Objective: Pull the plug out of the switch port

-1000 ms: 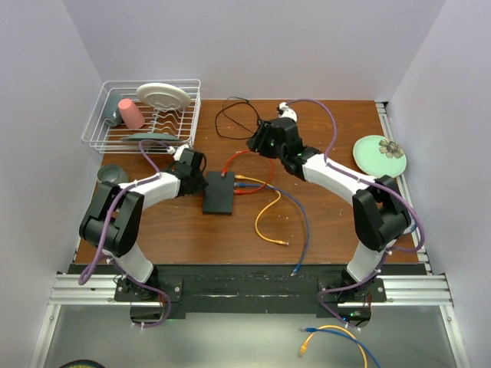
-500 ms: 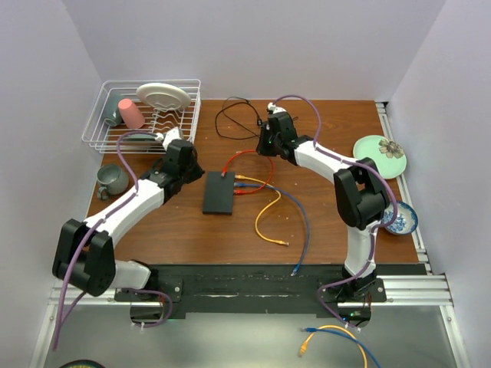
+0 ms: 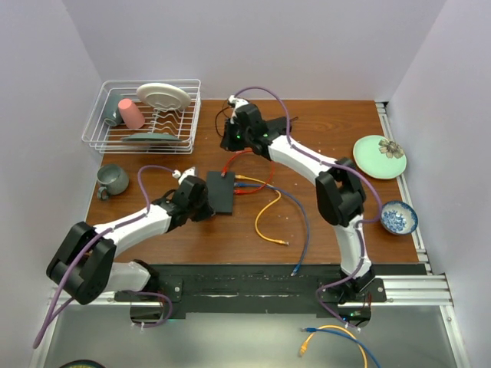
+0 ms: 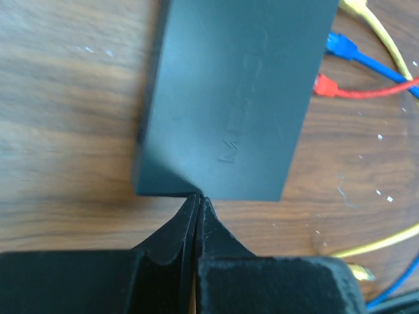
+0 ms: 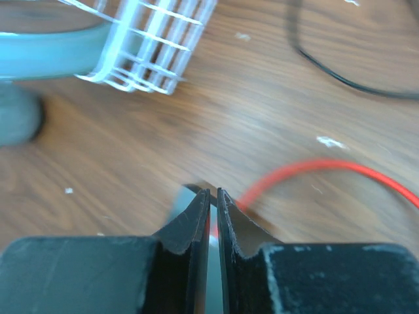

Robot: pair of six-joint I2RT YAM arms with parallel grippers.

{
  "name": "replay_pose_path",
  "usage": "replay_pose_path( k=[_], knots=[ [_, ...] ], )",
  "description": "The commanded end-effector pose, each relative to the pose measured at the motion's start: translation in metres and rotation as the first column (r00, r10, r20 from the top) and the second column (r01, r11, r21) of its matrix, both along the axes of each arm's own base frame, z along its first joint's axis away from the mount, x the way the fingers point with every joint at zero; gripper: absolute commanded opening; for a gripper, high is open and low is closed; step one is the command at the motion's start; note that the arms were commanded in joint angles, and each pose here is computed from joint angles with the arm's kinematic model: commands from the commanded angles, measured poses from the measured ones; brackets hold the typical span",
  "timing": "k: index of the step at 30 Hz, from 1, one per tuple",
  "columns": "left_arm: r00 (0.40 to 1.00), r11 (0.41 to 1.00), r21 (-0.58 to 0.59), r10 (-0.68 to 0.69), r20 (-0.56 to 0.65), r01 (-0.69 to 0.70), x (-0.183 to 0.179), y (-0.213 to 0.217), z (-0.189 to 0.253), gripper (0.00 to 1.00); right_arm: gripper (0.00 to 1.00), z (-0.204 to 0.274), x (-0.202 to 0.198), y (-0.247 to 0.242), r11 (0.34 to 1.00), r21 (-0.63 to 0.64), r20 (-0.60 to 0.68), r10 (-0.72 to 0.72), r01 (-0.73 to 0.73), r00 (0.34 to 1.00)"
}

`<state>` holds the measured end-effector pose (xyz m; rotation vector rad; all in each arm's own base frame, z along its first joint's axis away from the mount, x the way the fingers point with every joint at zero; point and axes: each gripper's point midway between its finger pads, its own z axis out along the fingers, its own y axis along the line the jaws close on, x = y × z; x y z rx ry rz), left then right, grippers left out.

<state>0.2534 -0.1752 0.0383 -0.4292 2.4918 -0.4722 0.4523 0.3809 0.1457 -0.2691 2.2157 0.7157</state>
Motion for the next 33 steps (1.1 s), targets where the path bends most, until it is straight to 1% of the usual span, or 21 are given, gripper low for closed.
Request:
replay_pose_path(
  k=[1, 4, 5, 8, 10, 12, 18, 20, 21, 22, 24, 26, 27, 28, 30, 32, 33],
  knots=[
    [1.000, 0.998, -0.054, 0.014, -0.001, -0.014, -0.002, -0.006, -0.005, 0.00, 0.15, -0.020, 0.007, 0.025, 0.995, -0.042, -0.052, 0.084, -0.086, 0.995],
    [1.000, 0.999, -0.053, 0.009, -0.023, -0.011, -0.008, -0.005, -0.014, 0.00, 0.15, -0.031, 0.009, 0.036, 0.992, -0.043, -0.078, 0.113, -0.117, 0.991],
    [0.999, 0.999, -0.051, 0.009, -0.033, -0.010, -0.011, -0.004, -0.017, 0.00, 0.15, -0.044, 0.008, 0.037, 0.991, -0.052, -0.102, 0.116, -0.122, 0.988],
    [0.999, 0.998, -0.063, 0.002, -0.042, -0.005, -0.019, -0.002, -0.019, 0.00, 0.15, -0.062, 0.006, 0.038, 0.990, -0.058, -0.124, 0.124, -0.132, 0.985],
    [1.000, 0.996, -0.089, 0.000, -0.017, -0.002, -0.020, -0.003, -0.012, 0.00, 0.15, -0.072, 0.003, 0.038, 0.988, -0.058, -0.145, 0.136, -0.146, 0.980],
    [1.000, 0.995, -0.097, -0.007, -0.014, 0.005, -0.022, -0.003, -0.014, 0.00, 0.15, -0.081, 0.000, 0.038, 0.986, -0.058, -0.163, 0.143, -0.154, 0.976],
    [0.996, 0.998, -0.059, -0.029, -0.083, 0.024, -0.019, -0.009, -0.032, 0.00, 0.15, -0.097, -0.012, 0.031, 0.984, -0.074, -0.200, 0.145, -0.162, 0.969],
    [0.997, 0.998, -0.053, -0.020, -0.080, 0.016, -0.011, -0.012, -0.032, 0.00, 0.15, -0.098, -0.018, 0.028, 0.983, -0.077, -0.208, 0.150, -0.169, 0.966],
    [0.994, 1.000, -0.029, -0.016, -0.104, 0.013, -0.011, -0.009, -0.038, 0.00, 0.15, -0.099, -0.026, 0.023, 0.982, -0.081, -0.221, 0.148, -0.169, 0.964],
    [0.996, 1.000, -0.017, -0.008, -0.091, 0.006, -0.002, -0.011, -0.033, 0.00, 0.15, -0.099, -0.027, 0.022, 0.983, -0.071, -0.213, 0.149, -0.167, 0.966],
    [0.994, 1.000, 0.020, -0.001, -0.111, 0.004, 0.000, -0.007, -0.037, 0.00, 0.15, -0.108, -0.040, 0.014, 0.984, -0.071, -0.238, 0.143, -0.164, 0.961],
    [0.995, 0.999, 0.033, 0.018, -0.097, -0.014, 0.011, -0.005, -0.032, 0.00, 0.15, -0.100, -0.043, 0.012, 0.984, -0.062, -0.225, 0.147, -0.164, 0.963],
    [0.995, 0.999, 0.045, 0.017, -0.101, -0.012, 0.013, -0.002, -0.032, 0.00, 0.15, -0.108, -0.050, 0.006, 0.984, -0.070, -0.243, 0.142, -0.163, 0.960],
    [0.996, 0.998, 0.048, 0.037, -0.085, -0.033, 0.022, 0.002, -0.027, 0.00, 0.15, -0.101, -0.051, 0.004, 0.985, -0.064, -0.230, 0.139, -0.158, 0.963],
    [0.995, 0.997, 0.060, 0.046, -0.084, -0.041, 0.028, 0.008, -0.025, 0.00, 0.15, -0.109, -0.061, -0.003, 0.986, -0.073, -0.251, 0.129, -0.151, 0.959],
    [0.995, 0.996, 0.063, 0.075, -0.068, -0.071, 0.042, 0.017, -0.019, 0.00, 0.15, -0.104, -0.064, -0.005, 0.988, -0.056, -0.236, 0.126, -0.143, 0.963],
    [0.995, 0.995, 0.067, 0.080, -0.064, -0.076, 0.046, 0.020, -0.018, 0.00, 0.15, -0.111, -0.071, -0.009, 0.989, -0.061, -0.254, 0.118, -0.138, 0.960]
  ],
)
